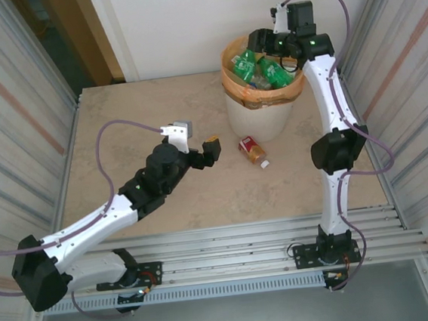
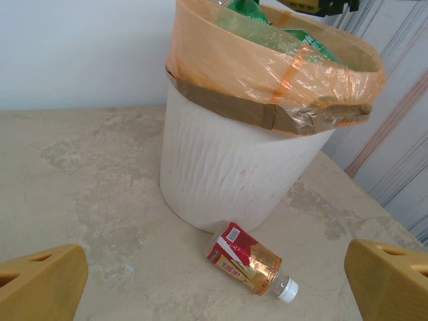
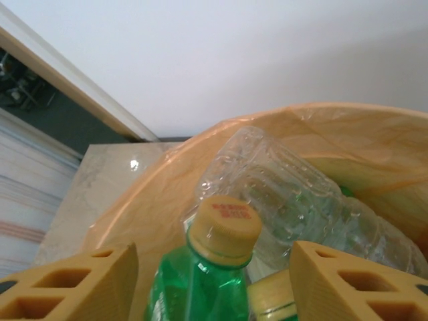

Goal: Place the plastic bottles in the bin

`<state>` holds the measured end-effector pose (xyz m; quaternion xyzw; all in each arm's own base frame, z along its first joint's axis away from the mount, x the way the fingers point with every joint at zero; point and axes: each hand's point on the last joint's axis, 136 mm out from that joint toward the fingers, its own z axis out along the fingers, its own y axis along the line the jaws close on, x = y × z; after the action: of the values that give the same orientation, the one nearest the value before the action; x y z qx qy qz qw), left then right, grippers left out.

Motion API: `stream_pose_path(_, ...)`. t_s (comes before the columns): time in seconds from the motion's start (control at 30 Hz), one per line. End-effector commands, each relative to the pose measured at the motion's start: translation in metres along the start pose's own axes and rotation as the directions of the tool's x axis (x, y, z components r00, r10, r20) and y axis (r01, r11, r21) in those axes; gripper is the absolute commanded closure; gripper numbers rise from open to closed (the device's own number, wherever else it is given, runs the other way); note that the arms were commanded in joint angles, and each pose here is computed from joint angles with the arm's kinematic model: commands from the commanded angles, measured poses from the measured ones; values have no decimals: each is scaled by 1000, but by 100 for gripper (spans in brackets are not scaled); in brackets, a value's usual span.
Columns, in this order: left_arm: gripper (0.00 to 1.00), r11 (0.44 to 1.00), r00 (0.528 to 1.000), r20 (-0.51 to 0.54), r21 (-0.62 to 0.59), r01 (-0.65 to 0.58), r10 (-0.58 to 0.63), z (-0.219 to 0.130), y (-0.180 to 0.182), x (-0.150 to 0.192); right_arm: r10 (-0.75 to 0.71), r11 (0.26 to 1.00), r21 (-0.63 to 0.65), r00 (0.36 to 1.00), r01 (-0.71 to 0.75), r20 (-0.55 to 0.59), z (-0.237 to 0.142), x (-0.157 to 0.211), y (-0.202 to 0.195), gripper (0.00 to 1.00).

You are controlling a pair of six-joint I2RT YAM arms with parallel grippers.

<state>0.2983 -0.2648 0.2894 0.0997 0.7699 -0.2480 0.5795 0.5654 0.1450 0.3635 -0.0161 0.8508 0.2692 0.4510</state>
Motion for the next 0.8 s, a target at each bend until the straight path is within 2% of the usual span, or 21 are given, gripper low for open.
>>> stream_pose_path(0.0, 1, 1000, 999, 29, 8, 28, -28, 0, 0, -8, -48, 999, -11, 999, 48, 23, -42, -9, 26, 42)
stream_pose_path(0.13, 1, 1000, 999, 29, -1, 30, -30, -2, 2, -9, -87, 996, 23, 996, 87, -5, -64, 4, 40, 40)
stream_pose_path(0.27, 1, 997, 998, 28, -51, 58, -57, -3, 12, -6, -154, 985, 72, 987, 157, -49, -86, 31, 52, 31)
stream_pose_path(0.43, 1, 976, 988, 9, -153, 154, -155, -6, 40, 5, -263, 952, 133, 958, 277, -114, -112, 88, 61, 18)
stream_pose_path(0.47, 1, 969, 984, 4, -176, 176, -178, -7, 47, 8, -280, 943, 149, 951, 298, -134, -114, 103, 59, 14)
stream_pose_path(0.5, 1, 960, 979, 2, -200, 198, -202, -8, 54, 10, -298, 933, 163, 944, 320, -143, -119, 118, 58, 3)
stream_pose_path(0.77, 1, 898, 954, 10, -335, 285, -299, -19, 92, 34, -259, 920, 234, 936, 314, -237, -138, 233, 31, 2)
